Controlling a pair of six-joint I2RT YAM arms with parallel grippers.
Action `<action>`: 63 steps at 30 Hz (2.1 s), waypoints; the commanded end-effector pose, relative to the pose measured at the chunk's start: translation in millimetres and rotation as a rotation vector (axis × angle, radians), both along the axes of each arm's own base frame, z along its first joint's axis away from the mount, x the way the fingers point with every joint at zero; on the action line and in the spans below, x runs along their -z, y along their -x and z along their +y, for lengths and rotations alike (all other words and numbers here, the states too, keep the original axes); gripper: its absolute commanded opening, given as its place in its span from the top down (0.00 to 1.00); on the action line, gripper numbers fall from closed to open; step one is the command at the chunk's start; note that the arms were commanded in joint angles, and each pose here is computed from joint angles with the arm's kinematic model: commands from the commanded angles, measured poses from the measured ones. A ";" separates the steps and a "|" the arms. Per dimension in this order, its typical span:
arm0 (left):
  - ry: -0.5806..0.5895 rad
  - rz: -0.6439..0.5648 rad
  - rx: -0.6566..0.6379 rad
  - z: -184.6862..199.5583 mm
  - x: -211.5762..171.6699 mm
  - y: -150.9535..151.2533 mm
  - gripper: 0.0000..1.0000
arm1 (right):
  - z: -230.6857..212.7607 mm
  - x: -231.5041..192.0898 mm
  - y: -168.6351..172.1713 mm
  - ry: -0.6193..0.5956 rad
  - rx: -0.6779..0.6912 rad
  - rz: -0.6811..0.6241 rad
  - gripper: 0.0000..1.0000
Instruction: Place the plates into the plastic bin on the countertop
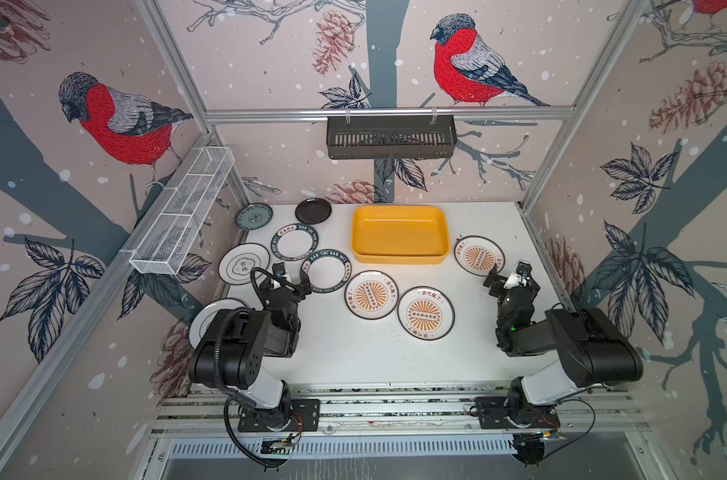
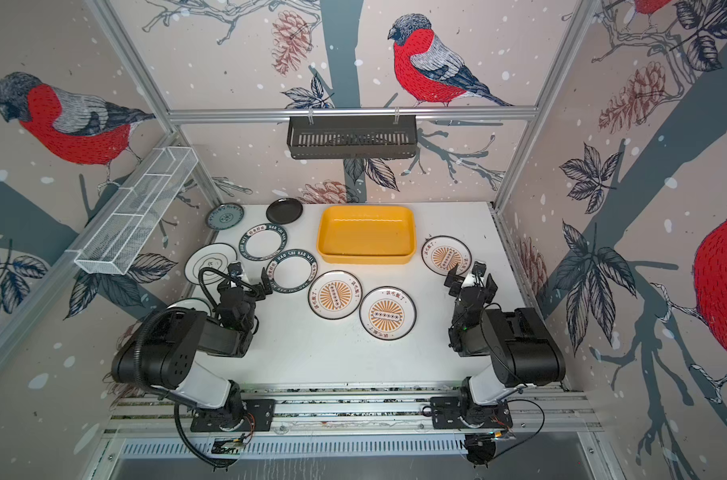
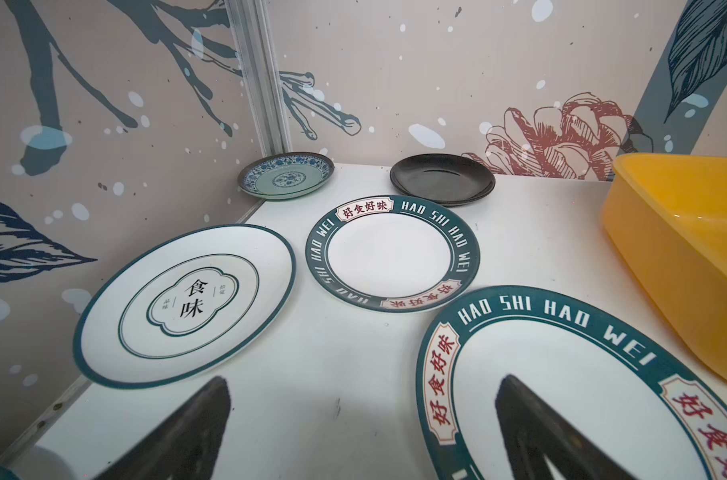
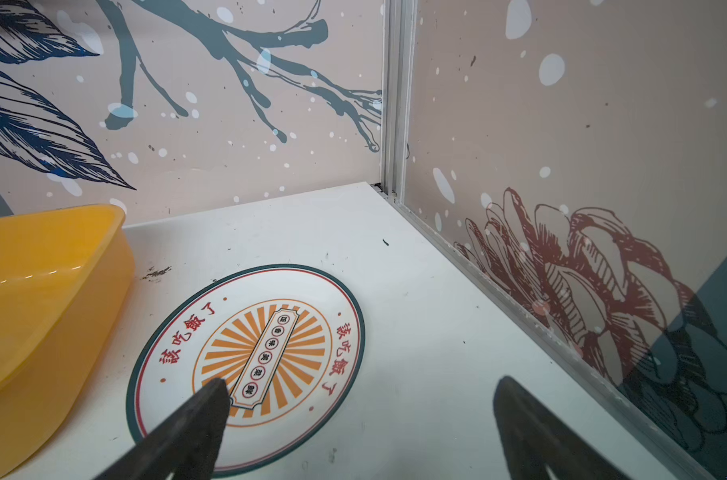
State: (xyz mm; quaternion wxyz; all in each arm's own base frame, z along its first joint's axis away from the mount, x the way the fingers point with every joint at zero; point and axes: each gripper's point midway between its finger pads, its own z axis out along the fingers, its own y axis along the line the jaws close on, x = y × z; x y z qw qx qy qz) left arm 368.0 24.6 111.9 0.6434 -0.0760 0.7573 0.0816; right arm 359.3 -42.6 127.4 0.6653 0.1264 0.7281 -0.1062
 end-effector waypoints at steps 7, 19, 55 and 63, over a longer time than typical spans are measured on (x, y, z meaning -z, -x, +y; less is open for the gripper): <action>-0.007 -0.080 -0.004 1.4 -20.3 -3.3 0.00 | 1.1 -7.1 0.9 0.005 -0.003 -0.030 0.00; -0.007 -0.081 -0.002 0.9 -20.4 -3.2 0.00 | 1.0 -7.4 0.5 0.005 -0.002 -0.030 0.00; 0.056 -0.207 0.203 -36.6 -128.0 -26.1 0.00 | 99.3 -113.5 -50.0 -0.043 -0.220 -0.031 0.00; 0.507 -0.179 0.437 -90.6 -202.1 -59.0 0.00 | 224.1 -181.9 -76.4 -0.379 -0.473 -0.079 0.00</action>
